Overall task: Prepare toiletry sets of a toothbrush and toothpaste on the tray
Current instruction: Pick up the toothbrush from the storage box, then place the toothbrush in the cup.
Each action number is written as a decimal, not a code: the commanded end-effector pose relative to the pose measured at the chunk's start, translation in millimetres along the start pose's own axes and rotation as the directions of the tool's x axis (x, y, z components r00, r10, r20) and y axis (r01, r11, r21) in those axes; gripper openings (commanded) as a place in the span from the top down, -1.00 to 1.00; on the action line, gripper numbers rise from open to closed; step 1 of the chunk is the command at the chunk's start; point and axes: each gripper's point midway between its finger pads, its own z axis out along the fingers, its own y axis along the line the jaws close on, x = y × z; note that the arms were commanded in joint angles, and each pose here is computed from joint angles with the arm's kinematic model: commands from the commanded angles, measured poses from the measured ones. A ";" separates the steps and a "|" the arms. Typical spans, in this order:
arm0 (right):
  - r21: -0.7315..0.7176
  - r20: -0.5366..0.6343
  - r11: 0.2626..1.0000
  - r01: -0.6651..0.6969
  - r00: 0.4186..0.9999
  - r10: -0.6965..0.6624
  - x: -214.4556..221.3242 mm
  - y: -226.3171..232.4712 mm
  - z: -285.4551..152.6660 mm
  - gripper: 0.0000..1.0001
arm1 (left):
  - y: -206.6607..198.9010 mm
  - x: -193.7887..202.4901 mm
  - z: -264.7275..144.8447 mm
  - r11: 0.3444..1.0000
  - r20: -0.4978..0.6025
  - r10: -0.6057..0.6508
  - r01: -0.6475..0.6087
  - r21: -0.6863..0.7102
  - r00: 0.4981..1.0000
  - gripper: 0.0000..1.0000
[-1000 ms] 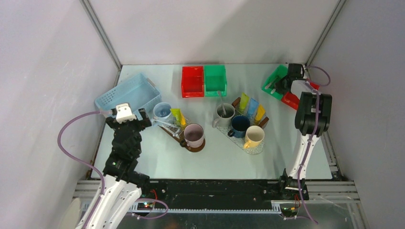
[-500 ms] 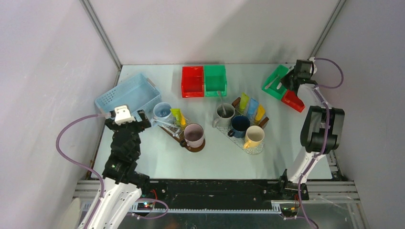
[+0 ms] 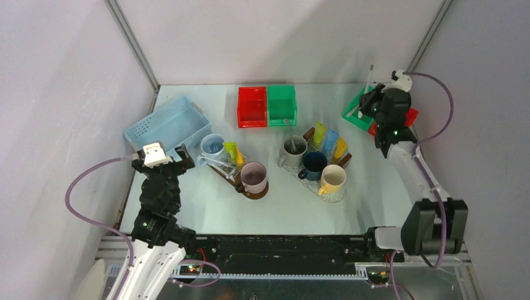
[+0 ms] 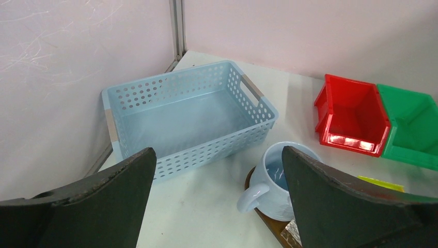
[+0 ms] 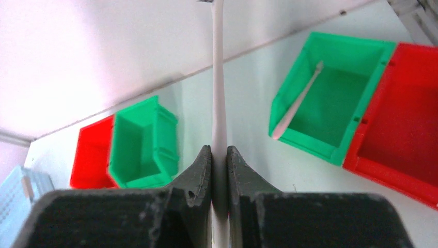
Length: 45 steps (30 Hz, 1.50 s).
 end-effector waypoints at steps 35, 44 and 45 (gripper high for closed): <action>-0.534 0.289 0.700 0.474 0.881 -0.375 194.1 109.4 -98.7 1.00 | 7.7 -15.9 -14.1 0.998 0.091 -0.061 0.060 0.018 0.994 -0.94; -0.504 0.278 0.714 0.486 0.874 -0.399 206.0 97.5 -91.1 0.99 | 7.3 -15.1 -13.8 0.998 0.090 -0.055 0.054 0.019 0.994 -0.94; -0.501 0.278 0.714 0.489 0.872 -0.402 206.6 95.4 -92.0 0.98 | 7.2 -15.7 -13.8 0.998 0.092 -0.056 0.055 0.019 0.994 -0.94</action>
